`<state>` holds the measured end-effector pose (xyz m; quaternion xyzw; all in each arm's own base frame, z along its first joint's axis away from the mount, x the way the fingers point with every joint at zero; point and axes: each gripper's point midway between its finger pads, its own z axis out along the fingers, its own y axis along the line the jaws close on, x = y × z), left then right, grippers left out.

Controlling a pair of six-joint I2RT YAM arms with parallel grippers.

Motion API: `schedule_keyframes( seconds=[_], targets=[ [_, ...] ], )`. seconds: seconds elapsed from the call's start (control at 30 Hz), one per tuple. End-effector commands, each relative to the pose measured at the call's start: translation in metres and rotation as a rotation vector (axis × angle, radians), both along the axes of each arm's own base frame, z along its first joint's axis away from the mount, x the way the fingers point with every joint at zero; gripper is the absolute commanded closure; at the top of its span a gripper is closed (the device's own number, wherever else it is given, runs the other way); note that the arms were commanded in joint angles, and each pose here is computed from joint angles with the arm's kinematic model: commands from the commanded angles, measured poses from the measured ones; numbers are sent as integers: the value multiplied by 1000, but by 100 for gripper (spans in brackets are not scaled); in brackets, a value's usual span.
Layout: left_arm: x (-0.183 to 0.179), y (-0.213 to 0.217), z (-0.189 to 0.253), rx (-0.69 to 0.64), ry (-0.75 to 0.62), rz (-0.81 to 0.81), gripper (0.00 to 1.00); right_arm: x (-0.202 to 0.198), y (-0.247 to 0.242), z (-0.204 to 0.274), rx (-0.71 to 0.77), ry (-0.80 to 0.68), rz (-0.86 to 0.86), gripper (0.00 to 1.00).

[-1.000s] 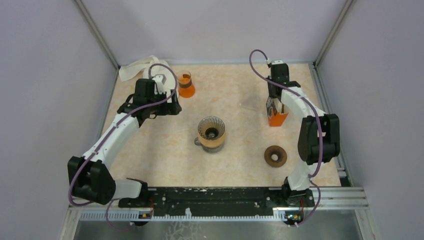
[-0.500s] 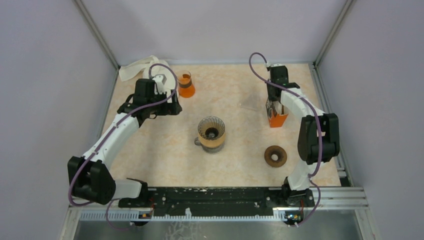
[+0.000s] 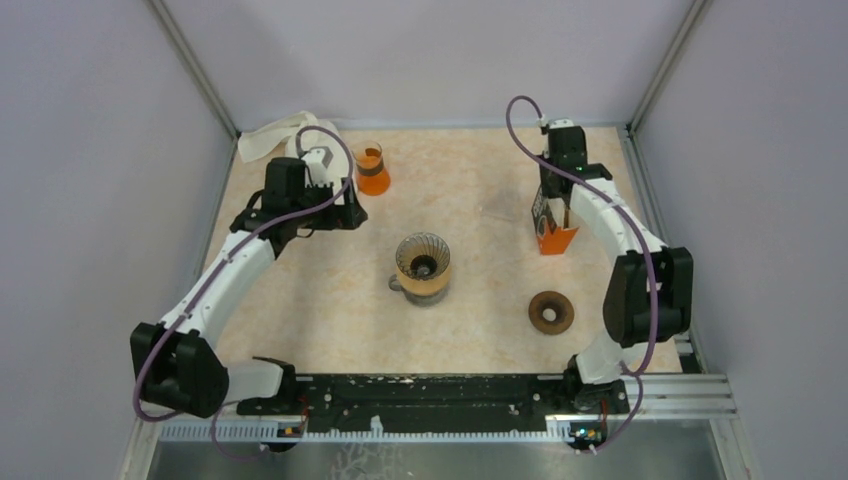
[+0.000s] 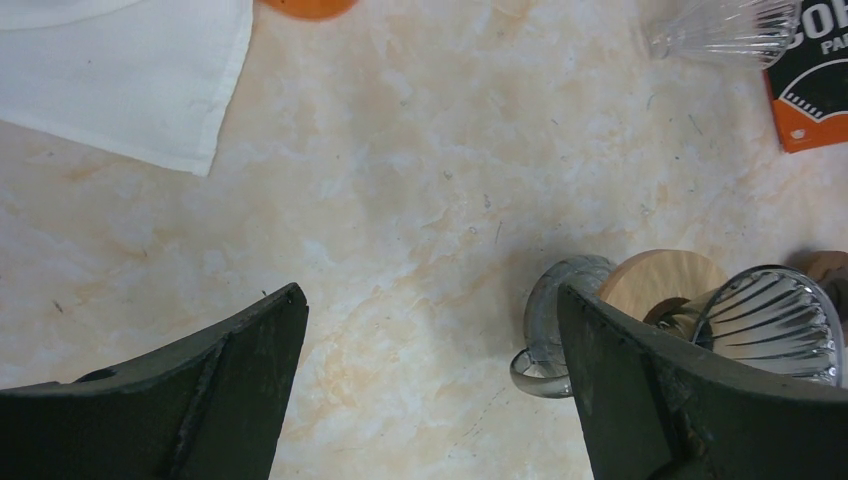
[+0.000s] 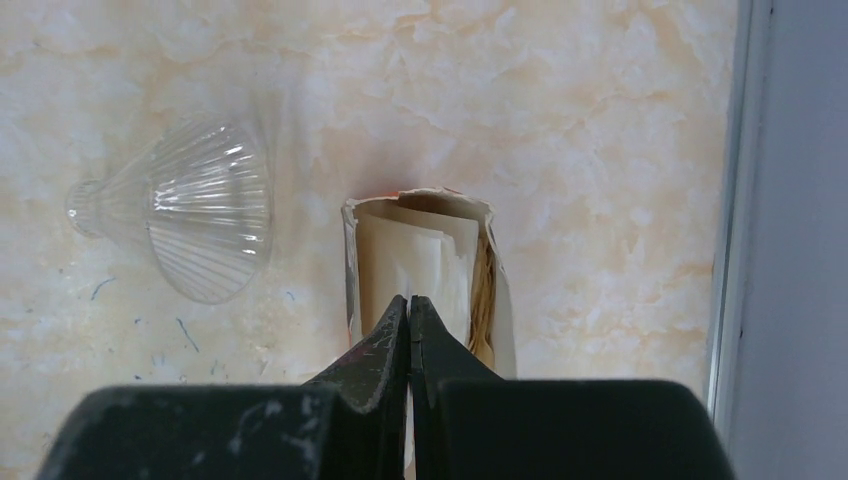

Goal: Place the coffee filter in the dripper
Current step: Pick up the coffee filter from the coffee filter holder.

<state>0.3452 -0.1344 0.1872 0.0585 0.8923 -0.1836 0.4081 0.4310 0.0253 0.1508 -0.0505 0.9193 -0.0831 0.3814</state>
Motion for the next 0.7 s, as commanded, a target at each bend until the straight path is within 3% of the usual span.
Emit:
schedule_keyframes(
  seconds=[0.0, 0.3, 0.67],
  targets=[
    [-4, -15, 30, -87, -79, -44, 1, 0, 8, 64, 48, -137, 0, 100],
    [-30, -52, 68, -163, -147, -91, 1, -26, 25, 124, 101, -249, 29, 100],
    [-58, -92, 94, -265, -188, -206, 1, -72, 80, 192, 229, -383, 233, 100]
  ],
)
